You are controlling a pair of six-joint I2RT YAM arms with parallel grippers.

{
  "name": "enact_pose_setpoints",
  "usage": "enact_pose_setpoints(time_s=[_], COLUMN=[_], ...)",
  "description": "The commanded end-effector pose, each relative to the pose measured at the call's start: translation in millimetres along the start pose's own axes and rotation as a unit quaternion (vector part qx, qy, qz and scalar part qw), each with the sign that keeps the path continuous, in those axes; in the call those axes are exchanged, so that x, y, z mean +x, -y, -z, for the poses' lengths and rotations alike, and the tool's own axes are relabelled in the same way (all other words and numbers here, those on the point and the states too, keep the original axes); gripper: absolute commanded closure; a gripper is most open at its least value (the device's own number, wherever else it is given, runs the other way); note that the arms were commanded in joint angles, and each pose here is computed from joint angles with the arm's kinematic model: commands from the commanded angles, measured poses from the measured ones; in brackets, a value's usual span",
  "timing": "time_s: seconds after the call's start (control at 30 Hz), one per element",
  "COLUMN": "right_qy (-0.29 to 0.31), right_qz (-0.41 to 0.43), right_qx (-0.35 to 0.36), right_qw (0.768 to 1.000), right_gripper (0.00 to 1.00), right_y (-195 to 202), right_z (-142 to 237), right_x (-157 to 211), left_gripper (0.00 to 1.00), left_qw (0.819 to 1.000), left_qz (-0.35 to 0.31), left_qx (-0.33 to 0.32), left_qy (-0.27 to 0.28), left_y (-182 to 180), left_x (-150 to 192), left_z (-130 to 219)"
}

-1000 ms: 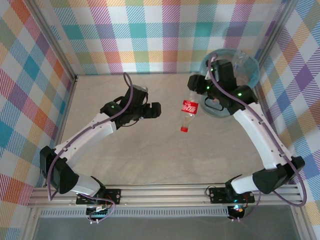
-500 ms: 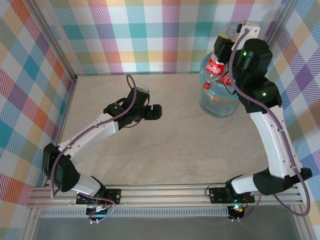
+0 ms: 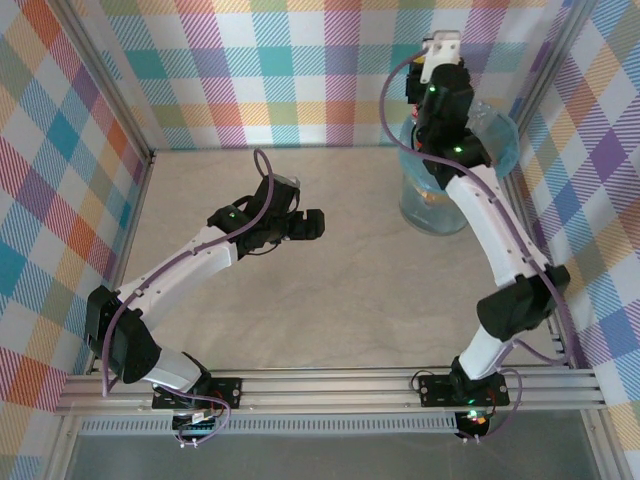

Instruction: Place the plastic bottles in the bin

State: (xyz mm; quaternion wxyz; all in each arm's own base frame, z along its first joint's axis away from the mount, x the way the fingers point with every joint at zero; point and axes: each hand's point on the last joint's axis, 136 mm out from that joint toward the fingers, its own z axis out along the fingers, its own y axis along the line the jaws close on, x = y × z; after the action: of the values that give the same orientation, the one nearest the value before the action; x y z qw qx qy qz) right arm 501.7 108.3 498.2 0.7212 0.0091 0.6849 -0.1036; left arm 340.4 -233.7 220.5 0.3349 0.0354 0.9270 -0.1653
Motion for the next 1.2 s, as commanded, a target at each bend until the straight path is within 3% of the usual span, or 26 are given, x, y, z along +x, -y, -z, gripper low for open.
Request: enact_pose_setpoints(time_s=[0.0,0.23,0.43,0.83,1.03,1.17], right_qy=[0.024,-0.101,-0.144,-0.298,-0.351,-0.359], right_qz=[0.003,-0.024,-0.031,-0.109,-0.134,-0.136], right_qx=[0.040,0.070,0.089,0.094,0.084,0.073], right_qw=[0.999,0.992,0.985,0.944,0.923,0.920], right_gripper=[0.61,0.58,0.55,0.51,0.43,0.39], right_y=[17.8,29.7,38.0,45.4,39.2,32.3], right_z=[0.0,-3.2,9.6,10.2,-1.9,-6.2], right_x=[-19.6,57.3,95.6,210.0,248.5,254.1], left_gripper=[0.09,0.08,0.08,0.08,0.08,0.09], left_qw=[1.000,1.000,1.000,1.000,1.000,1.000], left_qz=[0.004,0.004,0.004,0.003,0.001,0.001], left_qx=[-0.002,-0.003,0.001,0.003,0.002,-0.002], left_qy=[0.001,-0.007,-0.014,-0.026,-0.031,-0.029], left_y=[-3.3,-3.8,-1.7,-0.1,0.0,-1.2], left_x=[0.1,4.2,6.2,9.3,9.3,9.1], left_z=[-1.7,-7.5,-11.4,-14.8,-14.0,-12.4])
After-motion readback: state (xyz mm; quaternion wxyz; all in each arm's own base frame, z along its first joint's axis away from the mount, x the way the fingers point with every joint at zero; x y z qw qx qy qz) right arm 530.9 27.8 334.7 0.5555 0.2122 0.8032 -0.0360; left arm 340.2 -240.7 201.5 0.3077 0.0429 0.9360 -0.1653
